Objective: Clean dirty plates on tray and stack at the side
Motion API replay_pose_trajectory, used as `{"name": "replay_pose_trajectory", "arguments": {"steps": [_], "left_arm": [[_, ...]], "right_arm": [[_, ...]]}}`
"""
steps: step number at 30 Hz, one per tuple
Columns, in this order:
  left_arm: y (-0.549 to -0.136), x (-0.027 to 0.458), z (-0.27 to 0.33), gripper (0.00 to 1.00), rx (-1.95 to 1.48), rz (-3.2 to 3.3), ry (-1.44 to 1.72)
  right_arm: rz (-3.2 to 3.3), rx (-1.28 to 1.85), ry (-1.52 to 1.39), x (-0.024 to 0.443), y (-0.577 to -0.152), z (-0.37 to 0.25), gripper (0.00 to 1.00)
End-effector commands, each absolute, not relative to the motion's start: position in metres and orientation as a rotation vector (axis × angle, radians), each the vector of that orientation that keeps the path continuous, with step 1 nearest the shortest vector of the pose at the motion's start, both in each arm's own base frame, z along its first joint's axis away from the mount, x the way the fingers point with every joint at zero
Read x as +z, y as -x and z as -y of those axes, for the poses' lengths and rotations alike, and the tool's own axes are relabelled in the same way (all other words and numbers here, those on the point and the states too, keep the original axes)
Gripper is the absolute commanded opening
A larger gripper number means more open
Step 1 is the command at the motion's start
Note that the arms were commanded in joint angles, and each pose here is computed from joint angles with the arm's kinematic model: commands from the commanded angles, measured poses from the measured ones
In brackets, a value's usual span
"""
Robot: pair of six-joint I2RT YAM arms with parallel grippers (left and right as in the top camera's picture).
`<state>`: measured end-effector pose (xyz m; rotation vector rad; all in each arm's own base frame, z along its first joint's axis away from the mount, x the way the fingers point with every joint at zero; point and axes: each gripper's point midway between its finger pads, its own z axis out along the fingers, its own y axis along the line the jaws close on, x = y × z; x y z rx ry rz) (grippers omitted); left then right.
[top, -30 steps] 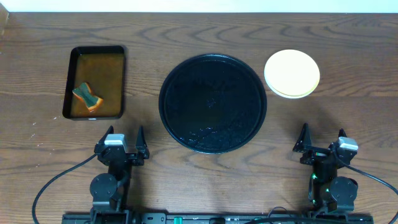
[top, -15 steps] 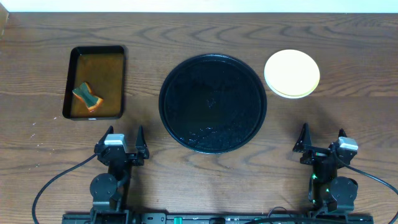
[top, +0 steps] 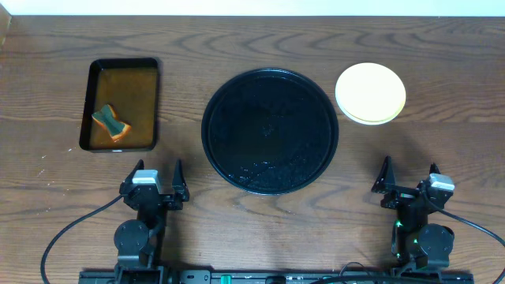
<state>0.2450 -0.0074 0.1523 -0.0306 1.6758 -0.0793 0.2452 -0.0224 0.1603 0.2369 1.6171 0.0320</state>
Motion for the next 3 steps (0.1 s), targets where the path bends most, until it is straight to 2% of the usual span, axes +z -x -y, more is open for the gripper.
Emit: {"name": "replay_pose_trajectory", "arguments": {"steps": [1, 3], "left_arm": [[-0.2439, 0.1375, 0.0087, 0.82, -0.076, -1.722, 0.019], [-0.2439, 0.1375, 0.0086, 0.82, -0.076, -1.722, 0.020]], "right_arm": [[-1.616, 0.010, -0.236, 0.1595, -0.2448, 0.0250, 0.99], [-1.616, 0.010, -0.236, 0.1595, -0.2448, 0.0250, 0.99]]}}
